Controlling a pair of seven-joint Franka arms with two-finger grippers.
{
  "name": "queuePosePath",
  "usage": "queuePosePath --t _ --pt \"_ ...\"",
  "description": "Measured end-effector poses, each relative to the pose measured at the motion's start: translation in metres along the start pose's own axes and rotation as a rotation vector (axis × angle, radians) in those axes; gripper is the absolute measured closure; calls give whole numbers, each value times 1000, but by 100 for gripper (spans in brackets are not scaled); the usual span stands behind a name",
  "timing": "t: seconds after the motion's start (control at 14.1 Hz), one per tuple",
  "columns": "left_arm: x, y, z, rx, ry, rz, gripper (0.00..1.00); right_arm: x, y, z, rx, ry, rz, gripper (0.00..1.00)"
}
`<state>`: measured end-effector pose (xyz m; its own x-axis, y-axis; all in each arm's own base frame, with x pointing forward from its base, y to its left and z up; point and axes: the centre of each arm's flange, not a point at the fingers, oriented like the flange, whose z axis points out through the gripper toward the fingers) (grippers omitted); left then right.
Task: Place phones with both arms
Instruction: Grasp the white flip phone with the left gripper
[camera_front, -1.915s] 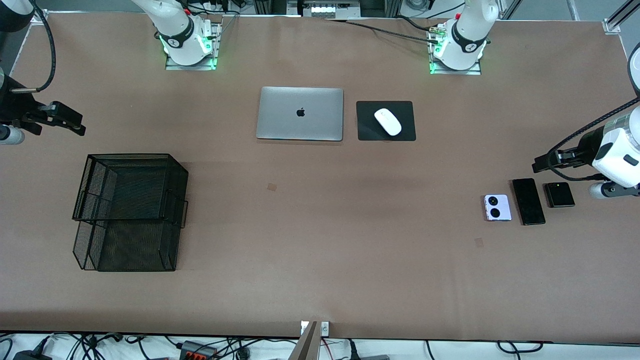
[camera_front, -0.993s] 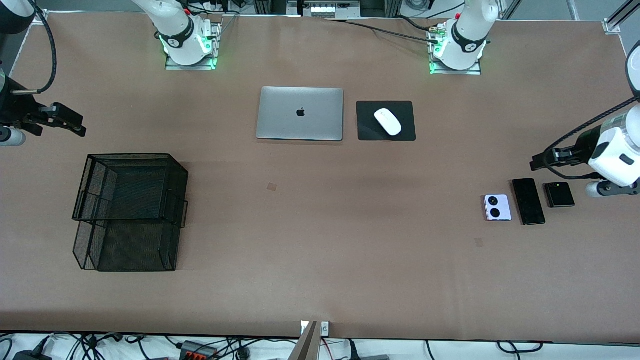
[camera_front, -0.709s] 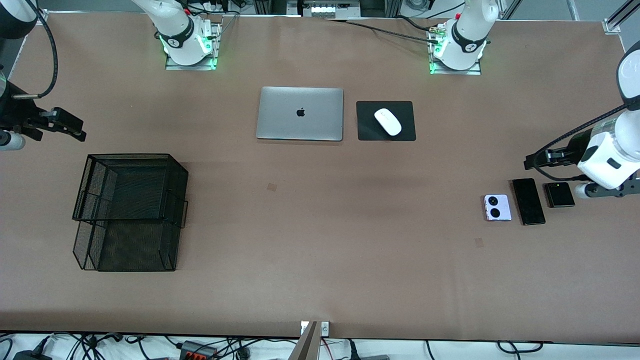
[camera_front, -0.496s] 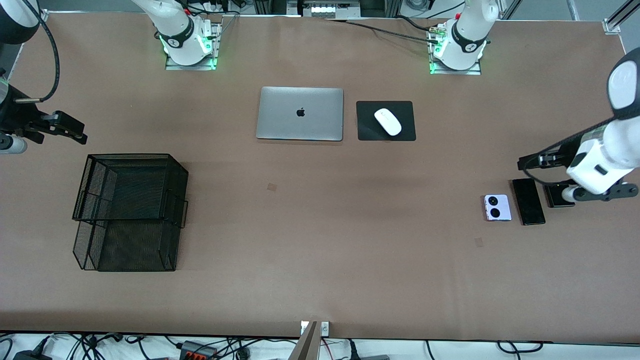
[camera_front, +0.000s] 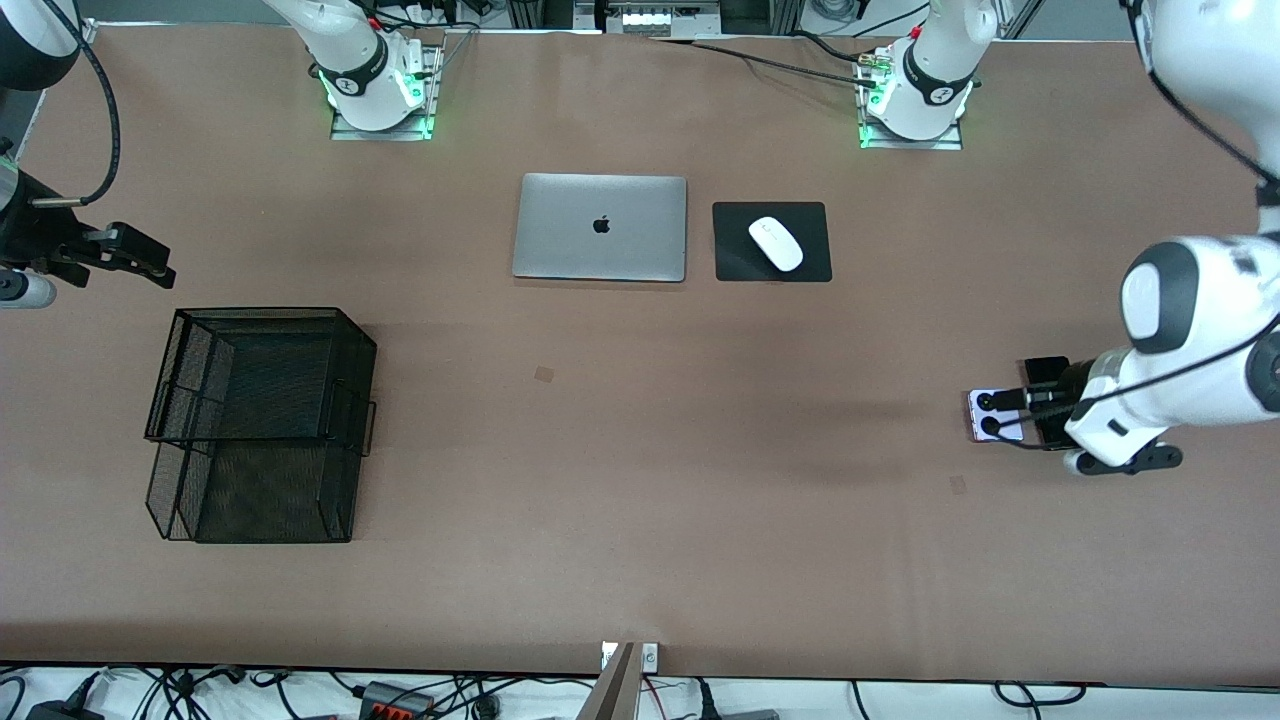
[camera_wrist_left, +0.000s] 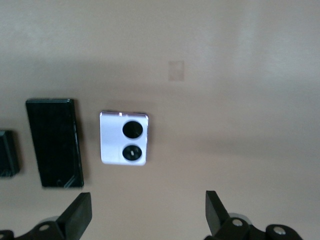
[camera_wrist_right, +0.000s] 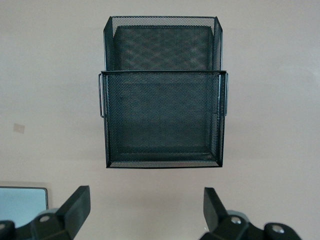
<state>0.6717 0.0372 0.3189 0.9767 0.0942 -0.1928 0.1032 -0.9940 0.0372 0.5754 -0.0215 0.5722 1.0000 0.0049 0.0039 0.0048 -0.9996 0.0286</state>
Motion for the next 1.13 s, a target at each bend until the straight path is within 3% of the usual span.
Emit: queuePosePath --t 0.28,0.71,1.13 --pt "12 -17 47 -5 58 25 0 0 0 1 0 -1 1 0" --pt "1 -24 109 3 111 123 0 0 0 2 0 -5 1 0" --pt "-6 -36 127 9 125 162 0 0 0 3 0 -5 1 0"
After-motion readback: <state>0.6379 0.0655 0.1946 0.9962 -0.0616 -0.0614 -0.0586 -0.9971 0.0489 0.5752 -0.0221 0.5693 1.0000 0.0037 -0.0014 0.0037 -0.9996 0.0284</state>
